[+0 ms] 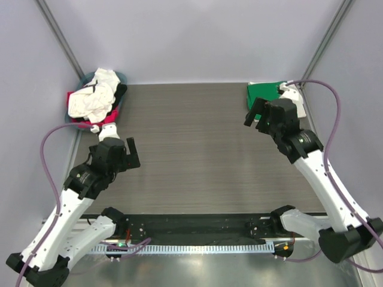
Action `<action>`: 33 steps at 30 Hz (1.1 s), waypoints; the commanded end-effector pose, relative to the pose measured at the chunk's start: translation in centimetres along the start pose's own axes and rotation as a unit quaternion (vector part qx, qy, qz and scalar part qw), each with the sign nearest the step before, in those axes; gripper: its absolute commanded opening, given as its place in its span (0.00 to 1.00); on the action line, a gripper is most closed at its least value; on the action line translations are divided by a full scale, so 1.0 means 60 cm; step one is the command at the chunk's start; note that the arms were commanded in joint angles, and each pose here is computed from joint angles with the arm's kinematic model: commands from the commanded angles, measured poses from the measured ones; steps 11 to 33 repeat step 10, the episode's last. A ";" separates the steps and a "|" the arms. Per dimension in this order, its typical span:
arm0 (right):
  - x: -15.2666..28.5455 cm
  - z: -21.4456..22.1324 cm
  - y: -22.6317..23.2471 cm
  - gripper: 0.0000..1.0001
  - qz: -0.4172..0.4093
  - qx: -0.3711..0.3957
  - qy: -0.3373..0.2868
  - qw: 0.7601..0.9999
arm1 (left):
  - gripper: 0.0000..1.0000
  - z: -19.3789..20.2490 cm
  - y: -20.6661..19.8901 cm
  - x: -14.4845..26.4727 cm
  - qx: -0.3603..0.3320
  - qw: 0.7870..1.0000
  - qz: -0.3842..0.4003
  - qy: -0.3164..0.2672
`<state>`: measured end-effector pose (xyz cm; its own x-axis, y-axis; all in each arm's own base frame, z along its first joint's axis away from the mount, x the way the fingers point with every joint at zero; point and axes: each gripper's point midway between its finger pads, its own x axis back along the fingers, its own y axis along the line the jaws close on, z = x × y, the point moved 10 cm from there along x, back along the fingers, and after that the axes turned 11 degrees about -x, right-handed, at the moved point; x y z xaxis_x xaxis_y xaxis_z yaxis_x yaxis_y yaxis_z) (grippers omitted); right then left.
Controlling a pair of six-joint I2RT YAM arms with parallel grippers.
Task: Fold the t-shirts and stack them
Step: Reset both grippers
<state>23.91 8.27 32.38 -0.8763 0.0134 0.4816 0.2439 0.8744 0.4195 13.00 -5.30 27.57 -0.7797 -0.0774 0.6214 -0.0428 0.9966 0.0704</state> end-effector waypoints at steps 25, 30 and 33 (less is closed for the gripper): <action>0.059 -0.001 -0.014 1.00 -0.056 -0.029 -0.033 0.997 | 1.00 -0.038 0.039 0.031 0.060 0.982 -0.062 -0.171; 0.059 -0.001 -0.014 1.00 -0.056 -0.029 -0.033 0.997 | 1.00 -0.038 0.039 0.031 0.060 0.982 -0.062 -0.171; 0.059 -0.001 -0.014 1.00 -0.056 -0.029 -0.033 0.997 | 1.00 -0.038 0.039 0.031 0.060 0.982 -0.062 -0.171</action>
